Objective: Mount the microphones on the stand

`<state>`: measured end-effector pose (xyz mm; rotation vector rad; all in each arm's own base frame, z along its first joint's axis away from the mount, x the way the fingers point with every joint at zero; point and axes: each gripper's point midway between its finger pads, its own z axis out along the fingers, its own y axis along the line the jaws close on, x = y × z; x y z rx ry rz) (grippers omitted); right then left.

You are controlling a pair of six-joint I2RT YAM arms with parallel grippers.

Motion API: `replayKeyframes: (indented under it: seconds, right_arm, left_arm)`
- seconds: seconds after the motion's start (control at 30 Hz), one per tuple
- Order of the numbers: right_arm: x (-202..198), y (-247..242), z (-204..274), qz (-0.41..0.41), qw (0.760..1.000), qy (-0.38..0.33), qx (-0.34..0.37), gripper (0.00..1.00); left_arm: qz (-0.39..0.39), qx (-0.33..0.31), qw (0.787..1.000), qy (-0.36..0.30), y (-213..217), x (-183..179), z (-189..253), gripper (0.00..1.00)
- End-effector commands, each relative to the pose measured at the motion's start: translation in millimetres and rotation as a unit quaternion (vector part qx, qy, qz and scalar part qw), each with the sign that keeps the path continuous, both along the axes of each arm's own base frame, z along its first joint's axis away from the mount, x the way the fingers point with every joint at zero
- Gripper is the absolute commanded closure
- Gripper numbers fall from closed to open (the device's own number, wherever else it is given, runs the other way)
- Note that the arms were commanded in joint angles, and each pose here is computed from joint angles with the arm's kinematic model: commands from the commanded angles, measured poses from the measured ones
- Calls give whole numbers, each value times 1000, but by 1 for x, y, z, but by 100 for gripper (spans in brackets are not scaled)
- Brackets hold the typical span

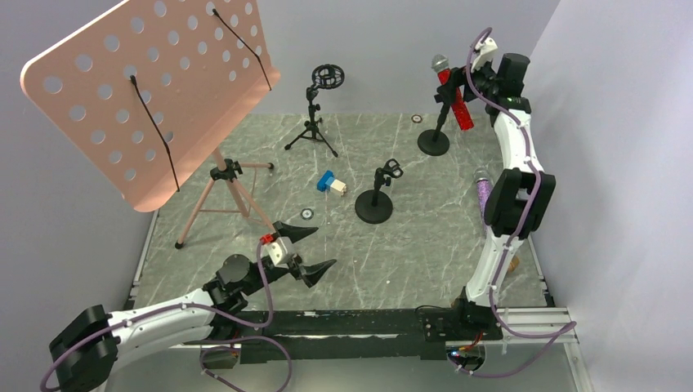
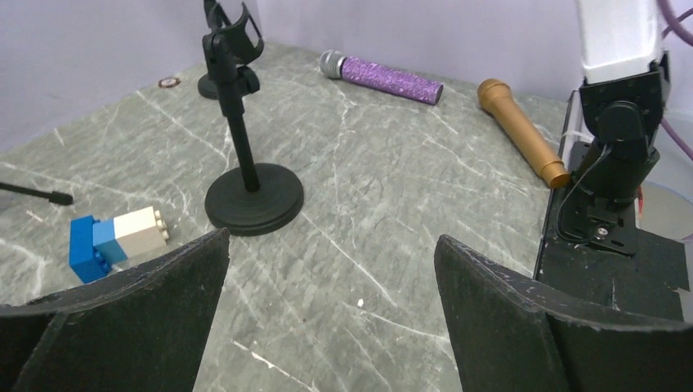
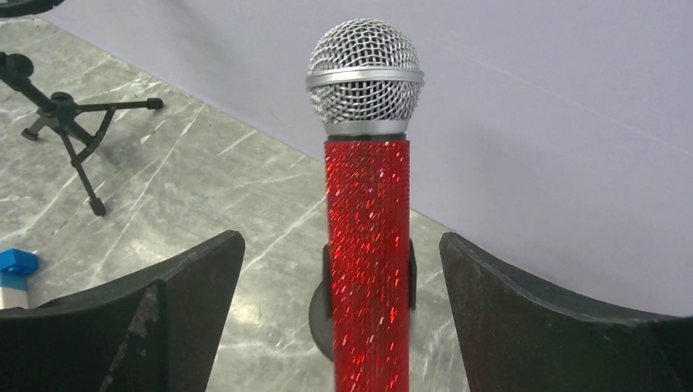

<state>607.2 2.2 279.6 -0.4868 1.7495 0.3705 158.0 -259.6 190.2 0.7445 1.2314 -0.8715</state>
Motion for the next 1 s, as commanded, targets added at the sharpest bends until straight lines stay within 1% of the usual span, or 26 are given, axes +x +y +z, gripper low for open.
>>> replayKeyframes:
  seconds: [0.0,0.13,0.2,0.3,0.4,0.5,0.6,0.67,0.77,0.83,0.97]
  right_arm:
    - [-37,-2,83,-24,996,-83,-26,4]
    - [-74,0,95,-25,996,-84,-27,2]
    - [-99,6,102,-13,996,-89,-25,1]
    - [-139,23,93,23,997,-72,-14,0]
    - [-189,54,67,99,995,-15,28,0]
    - [-240,83,28,170,980,56,89,0]
    - [-273,94,0,194,969,95,120,0]
    - [-287,95,-15,191,968,106,124,0]
    - [-298,88,-26,173,972,90,130,0]
    - [-295,80,-30,157,975,84,130,0]
    - [-288,72,-38,140,975,119,128,0]
  left_arm:
    - [39,2,999,34,5,12,8,1]
    - [108,-21,991,71,20,31,15,1]
    - [126,-11,989,72,22,38,18,1]
    - [128,13,989,72,16,44,23,1]
    - [117,33,988,99,7,49,25,1]
    - [91,41,985,139,-3,55,27,1]
    - [72,44,983,165,-13,62,27,1]
    - [61,45,982,173,-20,67,29,1]
    - [45,58,980,185,-32,77,31,1]
    - [33,70,979,191,-42,86,31,2]
    - [13,96,980,173,-63,103,26,4]
